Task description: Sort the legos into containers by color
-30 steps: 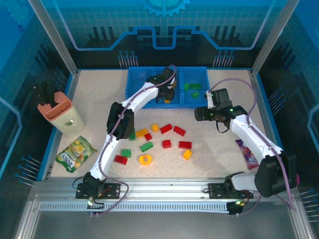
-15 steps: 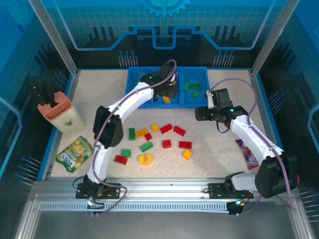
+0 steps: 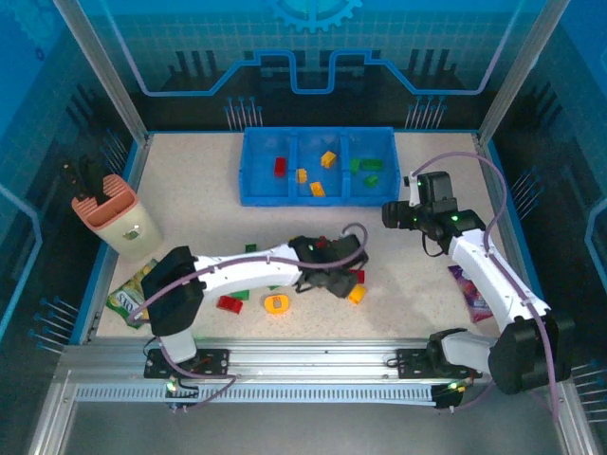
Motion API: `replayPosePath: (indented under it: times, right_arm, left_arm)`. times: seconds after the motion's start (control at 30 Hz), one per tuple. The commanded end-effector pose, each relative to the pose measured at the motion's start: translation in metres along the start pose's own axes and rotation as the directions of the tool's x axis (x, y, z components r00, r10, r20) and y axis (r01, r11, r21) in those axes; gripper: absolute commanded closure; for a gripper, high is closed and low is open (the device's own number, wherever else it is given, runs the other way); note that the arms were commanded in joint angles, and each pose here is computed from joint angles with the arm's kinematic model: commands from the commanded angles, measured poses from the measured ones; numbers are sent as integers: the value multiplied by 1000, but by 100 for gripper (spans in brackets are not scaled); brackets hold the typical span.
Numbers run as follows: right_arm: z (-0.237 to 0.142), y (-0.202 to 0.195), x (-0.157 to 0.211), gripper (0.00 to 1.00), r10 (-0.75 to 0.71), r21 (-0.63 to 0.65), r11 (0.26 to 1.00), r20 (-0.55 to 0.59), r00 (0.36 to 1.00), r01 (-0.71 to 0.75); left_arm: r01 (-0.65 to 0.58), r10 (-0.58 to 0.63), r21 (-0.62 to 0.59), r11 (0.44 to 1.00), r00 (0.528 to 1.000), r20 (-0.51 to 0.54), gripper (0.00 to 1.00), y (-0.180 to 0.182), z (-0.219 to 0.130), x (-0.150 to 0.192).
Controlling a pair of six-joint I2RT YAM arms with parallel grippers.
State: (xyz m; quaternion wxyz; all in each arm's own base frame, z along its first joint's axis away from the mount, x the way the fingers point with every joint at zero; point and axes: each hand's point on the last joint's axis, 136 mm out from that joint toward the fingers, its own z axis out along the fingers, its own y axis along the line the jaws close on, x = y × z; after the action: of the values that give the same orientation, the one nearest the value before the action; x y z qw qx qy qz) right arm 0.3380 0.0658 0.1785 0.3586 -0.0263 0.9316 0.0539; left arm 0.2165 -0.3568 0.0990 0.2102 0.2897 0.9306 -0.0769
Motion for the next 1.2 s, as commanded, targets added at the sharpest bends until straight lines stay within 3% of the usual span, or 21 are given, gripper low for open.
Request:
replayPosePath:
  times: [0.0, 0.17, 0.67, 1.0, 1.17]
  right_arm:
    - [-1, 0, -6, 16, 14, -24, 1000, 21, 1000, -14]
    - [-5, 2, -5, 16, 13, -34, 999, 31, 999, -12]
    - [-4, -2, -6, 16, 20, -25, 999, 31, 999, -19]
    - [-5, -3, -6, 16, 21, -21, 1000, 32, 999, -20]
    - [-6, -4, -6, 16, 21, -14, 1000, 37, 999, -20]
  left_arm:
    - [66, -68, 31, 997, 995, 70, 31, -18, -5, -9]
    - [68, -69, 23, 997, 997, 40, 23, -26, 7, -9]
    - [85, -83, 34, 996, 994, -71, 23, -48, 50, 2]
    - [99, -90, 62, 993, 988, -128, 32, -60, 72, 11]
    - [97, -85, 69, 993, 984, -158, 45, -65, 81, 15]
